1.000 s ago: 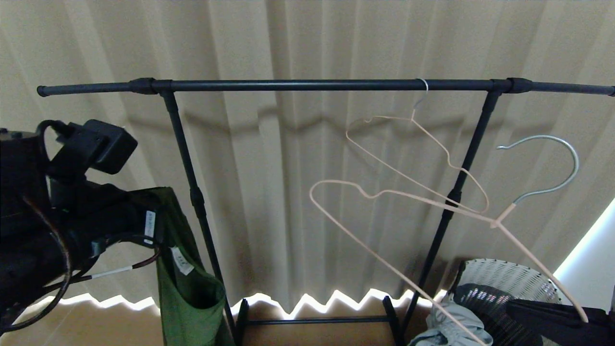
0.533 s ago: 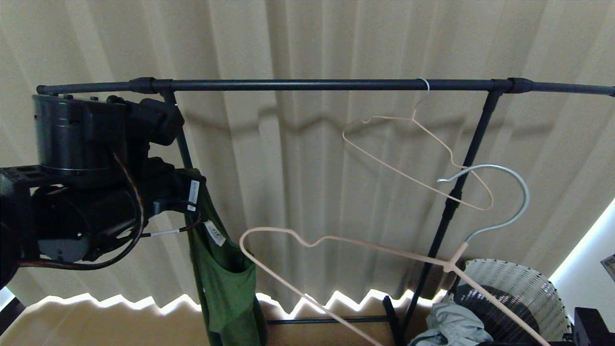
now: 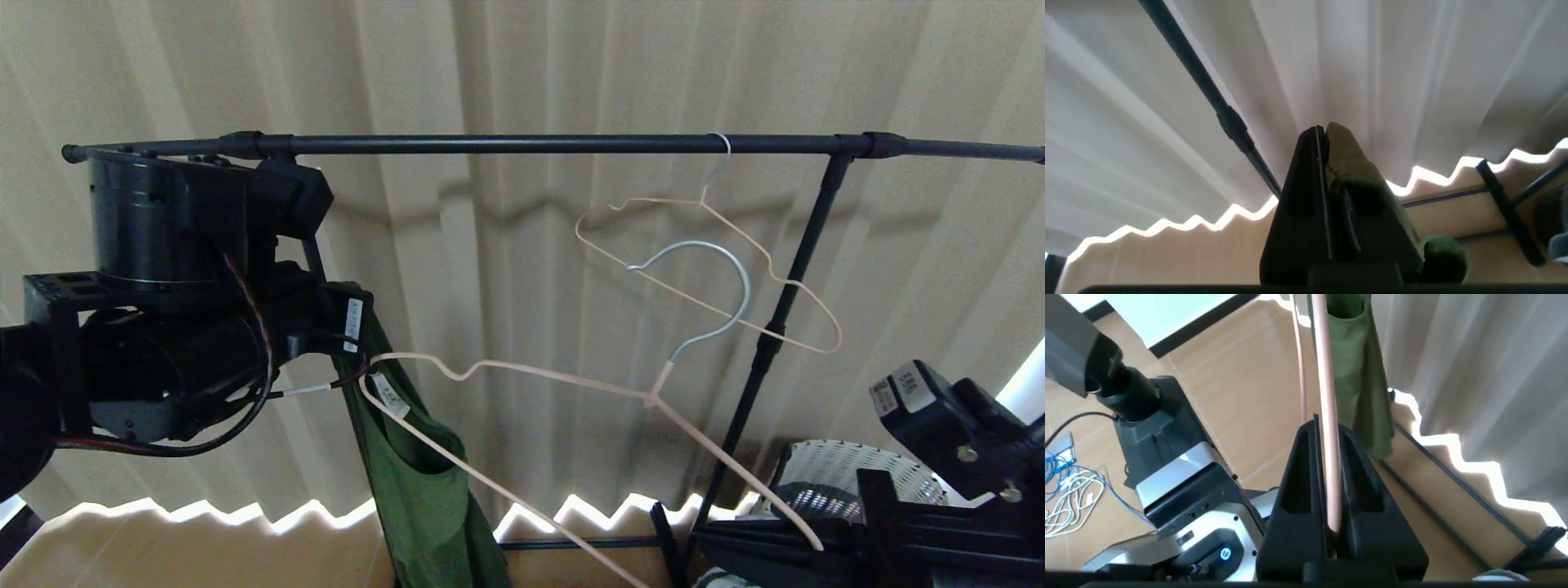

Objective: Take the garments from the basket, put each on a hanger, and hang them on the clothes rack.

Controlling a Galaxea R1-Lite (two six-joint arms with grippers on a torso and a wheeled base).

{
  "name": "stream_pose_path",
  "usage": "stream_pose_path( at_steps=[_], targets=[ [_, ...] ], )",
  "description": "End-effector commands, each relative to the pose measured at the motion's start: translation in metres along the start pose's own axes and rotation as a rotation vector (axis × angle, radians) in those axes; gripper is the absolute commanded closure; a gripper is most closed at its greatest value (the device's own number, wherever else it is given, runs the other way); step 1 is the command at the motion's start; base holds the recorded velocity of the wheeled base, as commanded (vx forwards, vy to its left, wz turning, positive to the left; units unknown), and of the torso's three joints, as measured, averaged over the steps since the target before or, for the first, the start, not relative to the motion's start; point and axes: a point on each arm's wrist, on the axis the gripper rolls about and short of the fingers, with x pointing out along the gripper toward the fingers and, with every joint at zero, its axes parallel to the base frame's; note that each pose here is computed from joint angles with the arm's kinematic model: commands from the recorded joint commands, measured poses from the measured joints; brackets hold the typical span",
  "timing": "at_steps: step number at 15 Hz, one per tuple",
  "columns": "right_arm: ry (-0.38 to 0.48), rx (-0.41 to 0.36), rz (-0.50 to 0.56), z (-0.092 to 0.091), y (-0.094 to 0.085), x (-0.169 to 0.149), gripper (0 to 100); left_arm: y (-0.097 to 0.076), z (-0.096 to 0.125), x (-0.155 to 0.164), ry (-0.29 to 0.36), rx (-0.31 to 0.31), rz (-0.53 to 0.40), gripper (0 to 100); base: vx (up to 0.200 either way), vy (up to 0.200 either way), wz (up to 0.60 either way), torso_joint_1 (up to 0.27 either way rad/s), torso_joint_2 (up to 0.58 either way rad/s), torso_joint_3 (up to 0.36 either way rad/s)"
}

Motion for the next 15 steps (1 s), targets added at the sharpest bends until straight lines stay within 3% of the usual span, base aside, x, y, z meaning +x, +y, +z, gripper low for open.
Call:
stream_pose_path(
  at_steps=[1, 8, 15],
  targets=[
    [0.027, 0.009, -0.010, 0.004, -0.002, 0.013, 100, -0.001, 0.002, -0.004, -0.012, -0.003, -0.007, 100, 0.000, 0.000, 0.00, 0.000, 0.00, 0.000],
    [-0.005, 0.077, -0.027, 0.024, -0.005, 0.039, 100, 0.000, 0.002, -0.008, -0.011, -0.002, 0.036, 100, 0.000, 0.000, 0.00, 0.000, 0.00, 0.000],
    [-0.001, 0.075, -0.019, 0.019, -0.006, 0.041, 100, 0.002, 0.005, -0.007, -0.020, -0.002, 0.063, 100, 0.000, 0.000, 0.00, 0.000, 0.00, 0.000]
  ],
)
